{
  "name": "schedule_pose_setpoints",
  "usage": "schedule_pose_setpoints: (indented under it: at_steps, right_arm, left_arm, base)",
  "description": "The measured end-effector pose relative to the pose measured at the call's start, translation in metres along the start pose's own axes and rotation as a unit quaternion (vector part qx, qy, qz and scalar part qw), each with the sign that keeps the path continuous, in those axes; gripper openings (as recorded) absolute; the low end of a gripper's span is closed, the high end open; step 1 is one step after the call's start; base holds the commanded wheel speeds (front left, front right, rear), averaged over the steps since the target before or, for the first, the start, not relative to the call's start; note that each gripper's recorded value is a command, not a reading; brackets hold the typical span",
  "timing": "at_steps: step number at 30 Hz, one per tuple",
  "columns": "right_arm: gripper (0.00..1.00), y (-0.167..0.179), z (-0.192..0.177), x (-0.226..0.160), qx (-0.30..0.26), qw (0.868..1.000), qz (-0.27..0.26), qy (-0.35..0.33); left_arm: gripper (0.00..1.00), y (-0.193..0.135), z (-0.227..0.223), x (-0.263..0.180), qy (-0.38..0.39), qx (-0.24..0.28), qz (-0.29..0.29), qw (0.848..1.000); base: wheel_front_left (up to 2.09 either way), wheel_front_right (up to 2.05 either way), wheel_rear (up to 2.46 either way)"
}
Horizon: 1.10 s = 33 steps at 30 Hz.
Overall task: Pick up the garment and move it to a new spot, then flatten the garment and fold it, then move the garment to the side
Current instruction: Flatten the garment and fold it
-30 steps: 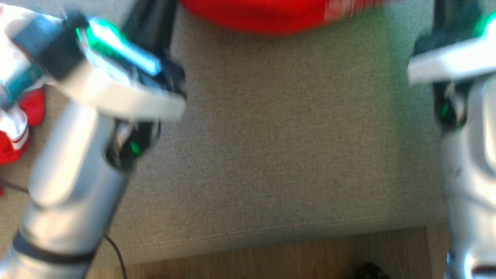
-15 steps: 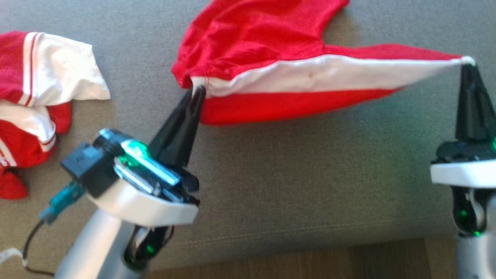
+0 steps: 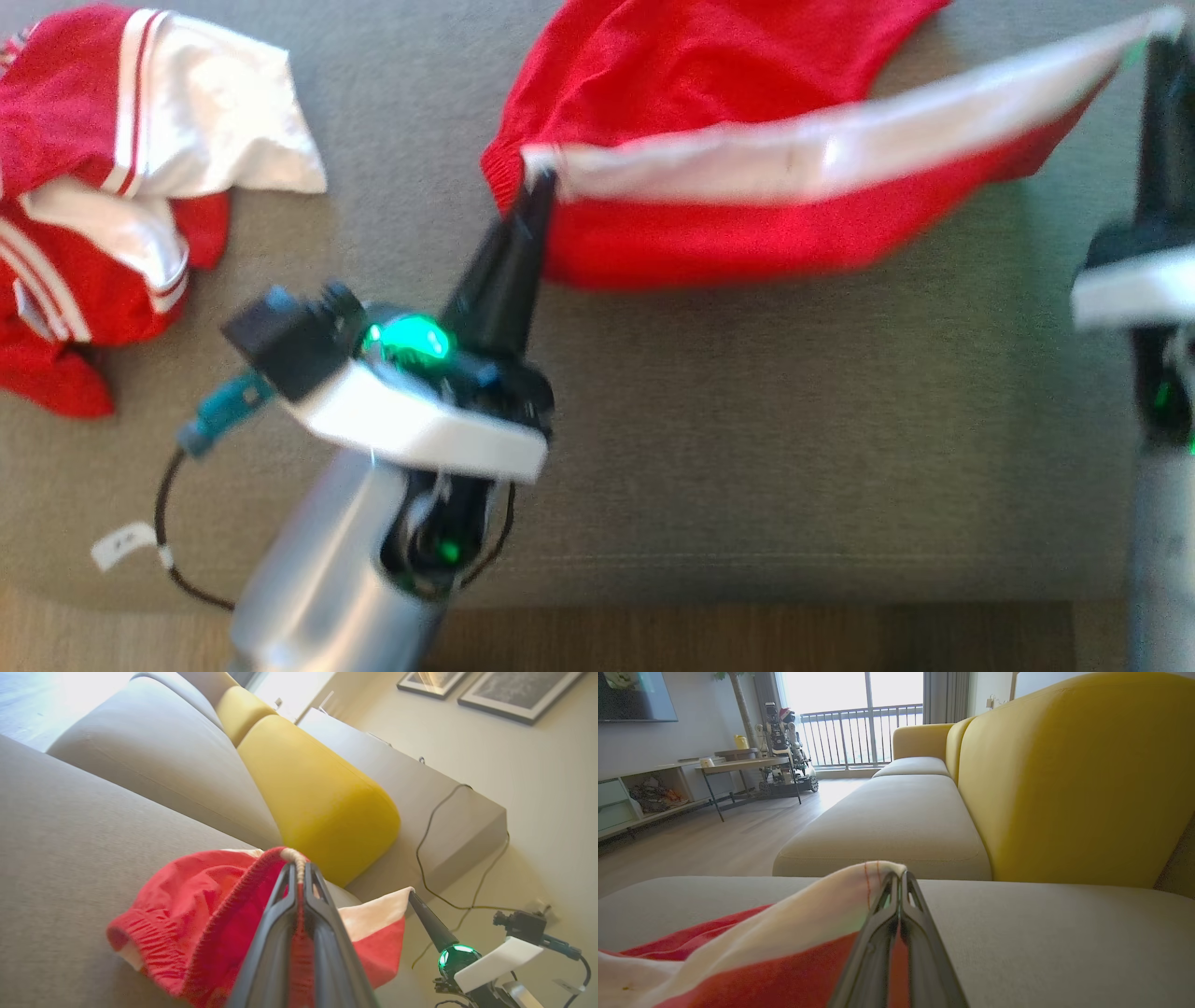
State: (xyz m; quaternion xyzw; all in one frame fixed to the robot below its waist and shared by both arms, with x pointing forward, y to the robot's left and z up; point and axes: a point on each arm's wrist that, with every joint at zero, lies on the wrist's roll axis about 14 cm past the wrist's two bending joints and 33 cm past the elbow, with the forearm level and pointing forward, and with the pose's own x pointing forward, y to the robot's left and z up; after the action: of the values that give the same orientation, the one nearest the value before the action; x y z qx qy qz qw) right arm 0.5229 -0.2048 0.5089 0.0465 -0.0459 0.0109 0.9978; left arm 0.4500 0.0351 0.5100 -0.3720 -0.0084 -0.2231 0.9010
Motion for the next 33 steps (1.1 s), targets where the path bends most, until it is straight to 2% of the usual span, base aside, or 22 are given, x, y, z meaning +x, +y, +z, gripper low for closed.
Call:
schedule_pose_setpoints:
  at_steps: [7, 9, 10, 12, 18, 20, 22, 29, 31, 33]
  right_arm:
    - [0.0, 0.036, -0.006, 0.088, -0.035, 0.998, 0.057, 0.013]
    - [0.0, 0.043, -0.011, 0.098, -0.043, 0.997, 0.066, 0.022]
    - [0.0, 0.055, -0.019, 0.117, -0.055, 0.995, 0.082, 0.032]
    - [0.0, 0.06, -0.025, 0.125, -0.055, 0.994, 0.087, 0.04]
    - [0.0, 0.087, -0.073, 0.156, -0.083, 0.984, 0.121, 0.104]
    - [0.0, 0.092, -0.087, 0.162, -0.092, 0.98, 0.128, 0.118]
    - [0.0, 0.096, -0.096, 0.167, -0.105, 0.978, 0.136, 0.122]
    - [0.0, 0.099, -0.109, 0.18, -0.115, 0.976, 0.141, 0.12]
    - [0.0, 0.099, -0.111, 0.182, -0.117, 0.976, 0.142, 0.12]
    - [0.0, 0.098, -0.115, 0.183, -0.119, 0.975, 0.141, 0.123]
  left_arm:
    - [0.0, 0.071, 0.011, 0.009, -0.027, -0.054, 0.102, 0.993]
    - [0.0, 0.076, 0.01, 0.011, -0.027, -0.062, 0.107, 0.992]
    - [0.0, 0.081, 0.008, 0.018, -0.023, -0.067, 0.108, 0.992]
    - [0.0, 0.084, 0.01, 0.022, -0.025, -0.071, 0.109, 0.991]
    - [0.0, 0.111, 0.007, 0.039, -0.015, -0.068, 0.127, 0.989]
    - [0.09, 0.122, 0.003, 0.04, -0.009, -0.064, 0.138, 0.988]
    - [0.12, 0.133, 0.0, 0.039, -0.001, -0.057, 0.151, 0.987]
    - [0.0, 0.149, 0.003, 0.04, 0.0, -0.031, 0.166, 0.986]
    - [0.0, 0.15, 0.003, 0.039, 0.001, -0.028, 0.167, 0.985]
    - [0.11, 0.151, 0.001, 0.039, 0.003, -0.024, 0.168, 0.986]
  base:
    - [0.0, 0.0, 0.0]
    - [0.0, 0.0, 0.0]
    - [0.0, 0.0, 0.0]
    - [0.0, 0.0, 0.0]
    - [0.0, 0.0, 0.0]
    - [0.0, 0.0, 0.0]
    - [0.0, 0.0, 0.0]
    - [0.0, 0.0, 0.0]
    - [0.0, 0.0, 0.0]
    - [0.0, 0.0, 0.0]
